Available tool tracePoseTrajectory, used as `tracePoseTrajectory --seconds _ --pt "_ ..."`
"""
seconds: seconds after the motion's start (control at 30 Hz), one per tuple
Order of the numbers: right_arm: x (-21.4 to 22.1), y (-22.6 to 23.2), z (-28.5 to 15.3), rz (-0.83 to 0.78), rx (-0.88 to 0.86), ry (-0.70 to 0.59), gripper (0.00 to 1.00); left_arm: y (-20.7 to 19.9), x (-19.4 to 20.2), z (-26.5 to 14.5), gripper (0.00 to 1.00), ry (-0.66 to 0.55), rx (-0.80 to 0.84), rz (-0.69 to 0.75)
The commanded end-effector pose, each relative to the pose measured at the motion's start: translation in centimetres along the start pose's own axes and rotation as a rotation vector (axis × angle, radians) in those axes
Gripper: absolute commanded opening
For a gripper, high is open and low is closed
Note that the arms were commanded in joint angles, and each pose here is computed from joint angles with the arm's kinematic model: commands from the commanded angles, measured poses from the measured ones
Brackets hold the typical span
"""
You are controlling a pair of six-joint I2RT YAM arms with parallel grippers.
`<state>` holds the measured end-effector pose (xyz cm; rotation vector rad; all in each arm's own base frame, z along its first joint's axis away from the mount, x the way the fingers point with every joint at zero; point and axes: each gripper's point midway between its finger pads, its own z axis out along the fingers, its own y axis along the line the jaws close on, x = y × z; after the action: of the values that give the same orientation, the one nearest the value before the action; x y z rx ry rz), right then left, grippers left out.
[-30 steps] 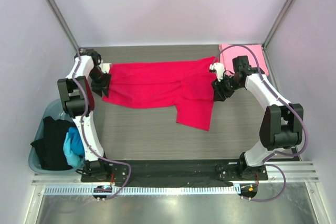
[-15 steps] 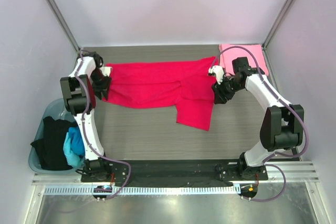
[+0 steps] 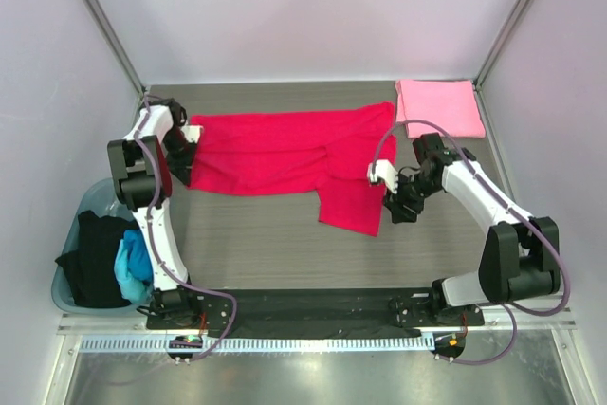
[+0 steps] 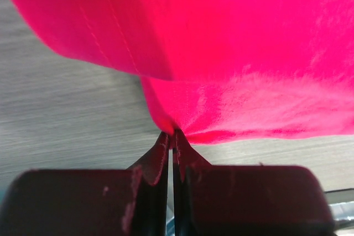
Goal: Fold and stack the t-shirts
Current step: Fold the tshirt
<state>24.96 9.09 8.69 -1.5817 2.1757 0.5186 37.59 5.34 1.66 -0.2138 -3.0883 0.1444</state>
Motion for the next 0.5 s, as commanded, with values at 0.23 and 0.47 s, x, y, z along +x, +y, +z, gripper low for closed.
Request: tracePoseTrajectory --seconds 0.23,0.47 --pt "0.5 4.2 2.9 -0.537 -0.005 -0.049 0.56 -0.5 1.2 -0.3 0.00 0.009 -0.003 0.020" --pt "-0.3 3.8 4.6 -0.600 -0.007 -0.061 0.55 -0.3 1.6 -0.6 0.00 0.014 -0.023 0.028"
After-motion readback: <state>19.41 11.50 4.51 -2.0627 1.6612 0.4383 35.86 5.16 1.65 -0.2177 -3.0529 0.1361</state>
